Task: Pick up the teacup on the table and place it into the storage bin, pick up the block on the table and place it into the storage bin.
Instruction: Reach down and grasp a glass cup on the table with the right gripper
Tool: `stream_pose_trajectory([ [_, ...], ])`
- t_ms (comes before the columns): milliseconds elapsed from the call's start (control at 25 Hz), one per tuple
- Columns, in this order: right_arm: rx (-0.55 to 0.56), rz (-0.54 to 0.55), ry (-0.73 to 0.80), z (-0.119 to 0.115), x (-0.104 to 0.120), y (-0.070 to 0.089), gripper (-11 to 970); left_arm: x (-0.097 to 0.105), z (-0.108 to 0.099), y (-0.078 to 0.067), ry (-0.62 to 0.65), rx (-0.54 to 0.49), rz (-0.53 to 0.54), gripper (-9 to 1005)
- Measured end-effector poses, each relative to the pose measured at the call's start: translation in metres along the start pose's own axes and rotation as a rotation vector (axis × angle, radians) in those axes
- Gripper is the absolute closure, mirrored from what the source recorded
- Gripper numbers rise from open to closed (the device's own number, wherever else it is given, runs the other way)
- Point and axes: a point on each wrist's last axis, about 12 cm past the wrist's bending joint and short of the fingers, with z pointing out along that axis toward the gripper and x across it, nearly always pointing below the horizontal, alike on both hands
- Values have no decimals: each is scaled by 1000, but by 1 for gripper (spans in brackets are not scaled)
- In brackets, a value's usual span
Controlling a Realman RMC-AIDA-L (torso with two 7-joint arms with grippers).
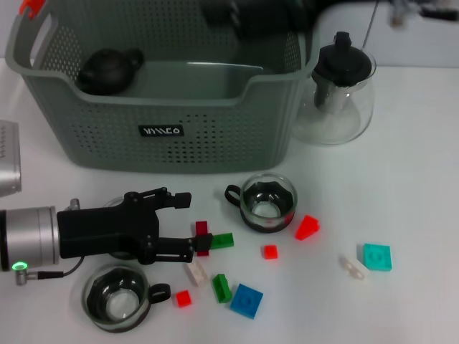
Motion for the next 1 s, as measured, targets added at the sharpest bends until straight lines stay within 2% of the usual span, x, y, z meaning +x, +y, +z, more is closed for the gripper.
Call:
stream_pose_trajectory([
  [240, -107, 22, 125, -31, 18, 10, 74, 0, 1, 0, 2, 0, 4, 77],
  [480, -178, 51, 317, -44, 33, 16, 78, 1, 1, 0, 4, -2, 2, 77],
  [720, -204, 66, 570, -29, 54, 19, 78, 3, 1, -2, 1, -3, -3, 77],
  [1000, -219, 40, 733, 5, 70, 22, 77, 4, 1, -2, 1, -6, -7, 77],
])
